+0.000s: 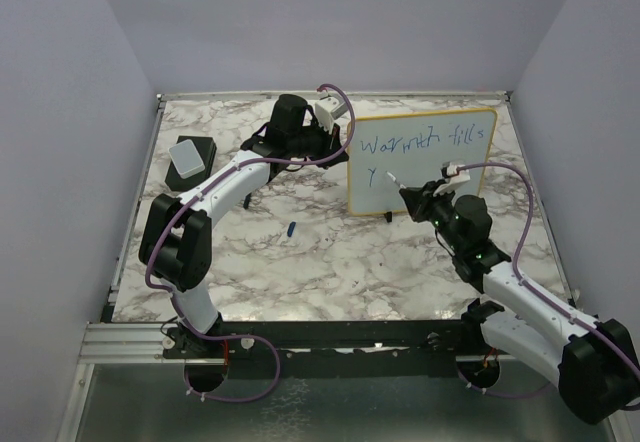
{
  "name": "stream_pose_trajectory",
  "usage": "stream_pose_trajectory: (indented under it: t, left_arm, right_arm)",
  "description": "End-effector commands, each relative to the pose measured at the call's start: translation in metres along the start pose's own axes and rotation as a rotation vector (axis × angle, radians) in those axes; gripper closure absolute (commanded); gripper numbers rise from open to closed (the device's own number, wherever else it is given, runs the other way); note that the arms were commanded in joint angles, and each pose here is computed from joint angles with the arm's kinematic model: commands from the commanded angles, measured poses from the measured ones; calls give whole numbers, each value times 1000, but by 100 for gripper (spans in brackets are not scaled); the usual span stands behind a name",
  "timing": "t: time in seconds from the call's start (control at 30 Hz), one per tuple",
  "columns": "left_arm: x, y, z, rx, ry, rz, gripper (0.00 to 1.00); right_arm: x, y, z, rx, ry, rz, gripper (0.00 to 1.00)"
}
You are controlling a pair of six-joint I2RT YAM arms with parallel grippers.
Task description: Write a sentence on the whiteboard
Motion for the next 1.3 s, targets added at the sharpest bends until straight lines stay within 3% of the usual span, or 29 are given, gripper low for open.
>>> stream_pose_trajectory:
  t: [0.0,1.27]
  left_arm:
    - [1,3,-4,-22,-8,3,100]
    - [-1,1,-3,-18,-11,10,100]
  right_arm:
    - [0,5,0,19,18,-19,99]
    - [-20,-2,7,56,75,5,99]
Point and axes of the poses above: each gripper's point midway between its finger pads, its own x axis back along the fingers, its own z axis along the line the jaws close on, y = z × x, the point moved 2 cm from there along x, back along the fingers, and after that the axes turned 15 degrees about x, right-handed, at the moved point
